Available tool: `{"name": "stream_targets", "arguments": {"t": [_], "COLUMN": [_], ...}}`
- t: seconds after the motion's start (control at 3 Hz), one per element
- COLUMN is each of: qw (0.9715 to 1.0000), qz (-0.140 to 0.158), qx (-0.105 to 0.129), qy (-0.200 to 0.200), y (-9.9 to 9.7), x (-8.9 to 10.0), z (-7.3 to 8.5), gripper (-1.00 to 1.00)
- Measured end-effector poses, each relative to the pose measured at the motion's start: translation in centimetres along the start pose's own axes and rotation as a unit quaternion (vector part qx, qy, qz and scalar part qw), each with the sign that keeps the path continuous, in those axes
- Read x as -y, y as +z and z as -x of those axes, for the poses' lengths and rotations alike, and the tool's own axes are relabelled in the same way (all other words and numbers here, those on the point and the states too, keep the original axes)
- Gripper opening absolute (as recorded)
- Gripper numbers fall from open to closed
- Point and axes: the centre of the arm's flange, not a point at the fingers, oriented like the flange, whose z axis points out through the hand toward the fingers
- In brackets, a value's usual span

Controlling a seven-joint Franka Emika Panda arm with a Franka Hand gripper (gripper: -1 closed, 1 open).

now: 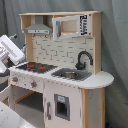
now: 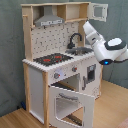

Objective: Play with the kitchen

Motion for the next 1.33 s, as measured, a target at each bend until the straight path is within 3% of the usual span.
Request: {"name": "stream_targets", "arguments": {"t": [0.33,0.67,1.0,1.33], "qw": [0.9977,0.9915,0.9813,0.9673], "qz": [0.028,0.045,0.055,0.053], "qx": [0.049,0.098,0.146,0.194], "qy": [0.038,0.073,0.112,0.154], "y": [1.6,3.0,4.1,5.0], "x": [-3.0,-5.6,-7.9,-9.4], "z": [2.0,4.5,7.2,9.9], "gripper": [1.0,1.0,1.0,1.0]}}
